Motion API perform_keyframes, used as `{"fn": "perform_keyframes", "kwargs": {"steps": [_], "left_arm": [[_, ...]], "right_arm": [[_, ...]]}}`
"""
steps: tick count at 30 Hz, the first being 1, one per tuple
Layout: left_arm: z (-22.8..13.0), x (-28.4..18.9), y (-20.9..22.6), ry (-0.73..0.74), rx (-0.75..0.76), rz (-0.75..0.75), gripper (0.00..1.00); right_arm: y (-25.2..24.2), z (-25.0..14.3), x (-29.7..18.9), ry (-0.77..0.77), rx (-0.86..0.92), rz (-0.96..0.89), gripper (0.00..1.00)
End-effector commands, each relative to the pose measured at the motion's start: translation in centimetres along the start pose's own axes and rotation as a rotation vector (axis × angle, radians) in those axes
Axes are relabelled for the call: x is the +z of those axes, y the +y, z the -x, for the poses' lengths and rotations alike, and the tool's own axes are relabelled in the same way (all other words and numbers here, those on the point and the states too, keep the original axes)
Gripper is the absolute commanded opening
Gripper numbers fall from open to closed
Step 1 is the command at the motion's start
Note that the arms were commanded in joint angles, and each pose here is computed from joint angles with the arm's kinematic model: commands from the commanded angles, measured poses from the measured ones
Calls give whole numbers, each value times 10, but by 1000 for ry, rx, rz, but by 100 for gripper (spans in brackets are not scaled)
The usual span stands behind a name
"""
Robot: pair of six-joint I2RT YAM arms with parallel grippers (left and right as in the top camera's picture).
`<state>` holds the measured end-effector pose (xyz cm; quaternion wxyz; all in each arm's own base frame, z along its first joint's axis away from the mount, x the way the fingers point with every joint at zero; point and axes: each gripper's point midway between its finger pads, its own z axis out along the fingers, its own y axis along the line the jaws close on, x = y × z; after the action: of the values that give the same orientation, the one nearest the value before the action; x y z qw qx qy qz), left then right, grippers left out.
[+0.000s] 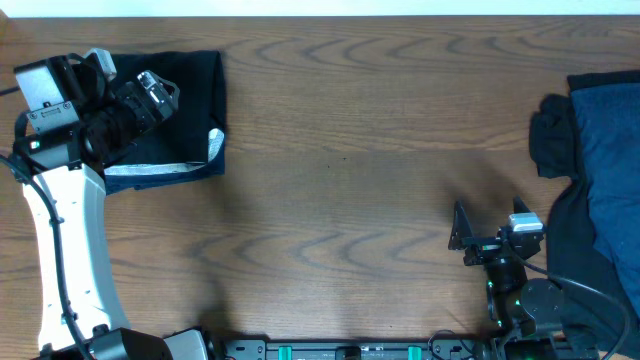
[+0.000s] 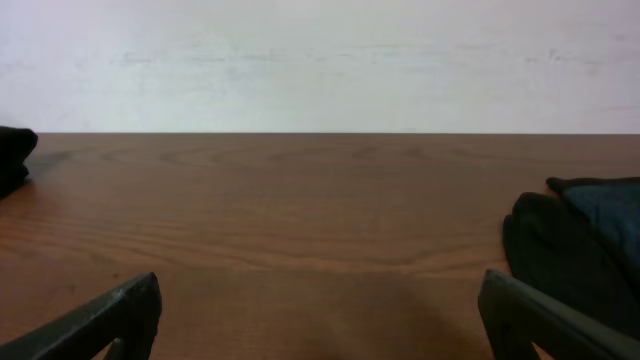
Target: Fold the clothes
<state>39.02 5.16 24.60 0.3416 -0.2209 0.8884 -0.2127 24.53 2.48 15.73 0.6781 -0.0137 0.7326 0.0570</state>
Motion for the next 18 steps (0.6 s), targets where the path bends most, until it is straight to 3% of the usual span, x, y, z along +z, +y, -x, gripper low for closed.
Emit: {"fn": "perform_keyframes", "kwargs": {"steps": [1, 9, 18], "left_arm": [[3, 0, 0, -5, 5, 3, 98], [5, -20, -13, -53, 32, -16, 98], [-20, -94, -83, -196, 198, -154, 98]], "right_arm": [[0, -1, 0, 0, -15, -4, 99], [0, -1, 0, 0, -15, -4, 99], [0, -1, 0, 0, -15, -4, 99]]}}
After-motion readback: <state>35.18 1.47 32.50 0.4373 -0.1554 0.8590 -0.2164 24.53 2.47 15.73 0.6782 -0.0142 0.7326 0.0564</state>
